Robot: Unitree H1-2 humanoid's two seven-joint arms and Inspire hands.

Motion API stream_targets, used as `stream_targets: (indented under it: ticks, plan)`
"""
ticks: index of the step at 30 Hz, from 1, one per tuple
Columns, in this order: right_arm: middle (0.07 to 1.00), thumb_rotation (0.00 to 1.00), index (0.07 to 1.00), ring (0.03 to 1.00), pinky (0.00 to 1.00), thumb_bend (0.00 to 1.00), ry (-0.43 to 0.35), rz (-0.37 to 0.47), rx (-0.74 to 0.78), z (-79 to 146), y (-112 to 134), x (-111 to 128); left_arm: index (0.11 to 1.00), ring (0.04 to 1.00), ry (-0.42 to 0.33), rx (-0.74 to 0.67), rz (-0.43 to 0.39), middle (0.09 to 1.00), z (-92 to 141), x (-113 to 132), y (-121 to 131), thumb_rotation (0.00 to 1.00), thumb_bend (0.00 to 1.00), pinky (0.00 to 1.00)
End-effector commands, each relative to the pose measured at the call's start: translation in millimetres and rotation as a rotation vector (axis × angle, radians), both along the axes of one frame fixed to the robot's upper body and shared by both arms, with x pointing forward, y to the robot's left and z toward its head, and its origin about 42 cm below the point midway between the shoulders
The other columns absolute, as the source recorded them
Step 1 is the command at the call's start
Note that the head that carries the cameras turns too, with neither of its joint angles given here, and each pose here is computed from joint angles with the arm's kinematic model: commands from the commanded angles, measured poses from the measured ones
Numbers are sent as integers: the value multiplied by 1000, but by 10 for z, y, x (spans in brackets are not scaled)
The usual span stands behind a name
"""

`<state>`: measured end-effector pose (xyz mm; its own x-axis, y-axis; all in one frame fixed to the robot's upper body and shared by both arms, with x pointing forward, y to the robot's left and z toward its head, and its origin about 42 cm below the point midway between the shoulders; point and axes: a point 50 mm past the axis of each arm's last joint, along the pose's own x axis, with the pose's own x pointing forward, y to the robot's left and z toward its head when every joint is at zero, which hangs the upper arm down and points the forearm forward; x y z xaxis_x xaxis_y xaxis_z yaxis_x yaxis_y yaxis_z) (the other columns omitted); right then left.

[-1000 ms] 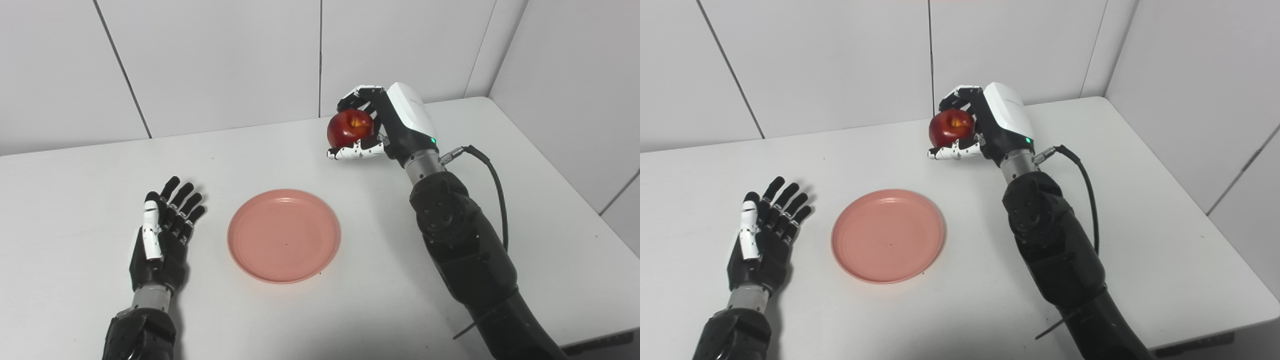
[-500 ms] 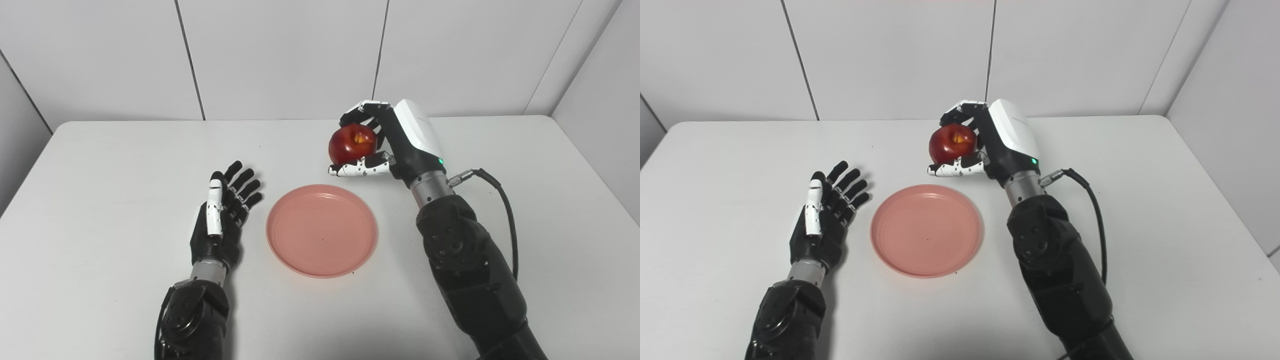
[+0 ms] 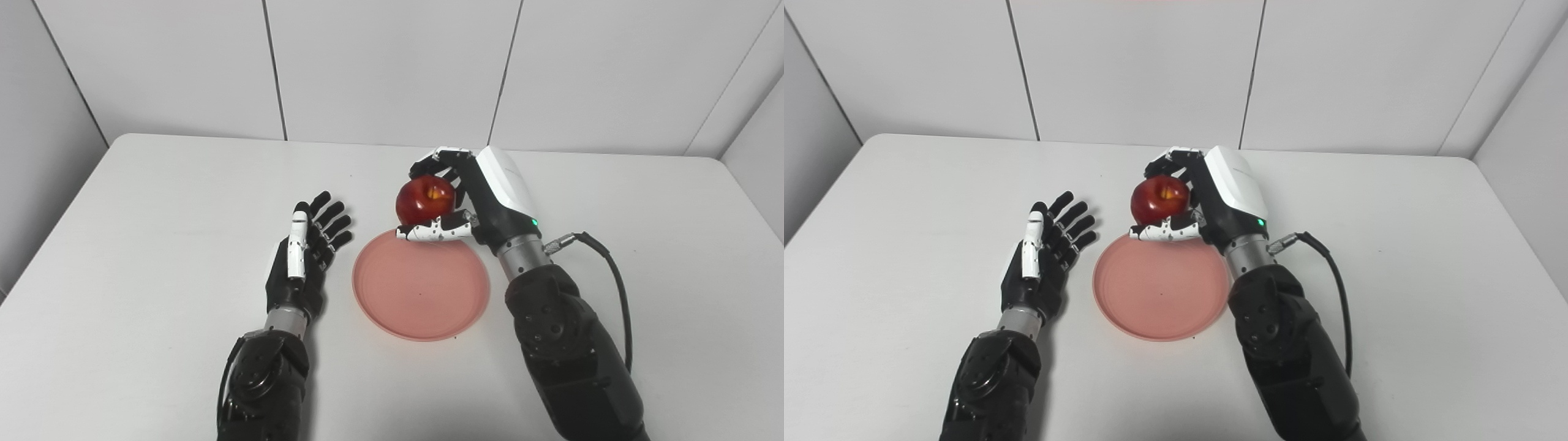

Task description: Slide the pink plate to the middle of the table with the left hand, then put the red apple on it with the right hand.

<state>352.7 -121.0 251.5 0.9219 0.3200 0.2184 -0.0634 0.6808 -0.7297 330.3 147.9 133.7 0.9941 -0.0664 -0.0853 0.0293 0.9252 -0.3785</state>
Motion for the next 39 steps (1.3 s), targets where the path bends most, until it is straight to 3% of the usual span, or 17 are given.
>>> stream_targets:
  ticks: [1, 28, 39]
  plan:
    - [446, 0, 522, 393, 314, 526, -71, 37, 1, 112, 71, -12, 841, 827, 5, 1, 12, 845, 53, 21, -37, 1000, 398, 823]
    - [436, 0, 528, 377, 299, 523, 54, 49, -46, -435, 132, -50, 831, 819, -8, 8, 24, 837, 84, 40, -42, 1000, 402, 804]
    - [429, 0, 526, 377, 296, 524, 82, 52, -64, -554, 139, -49, 828, 820, -7, 5, 25, 835, 99, 32, -50, 1000, 400, 808]
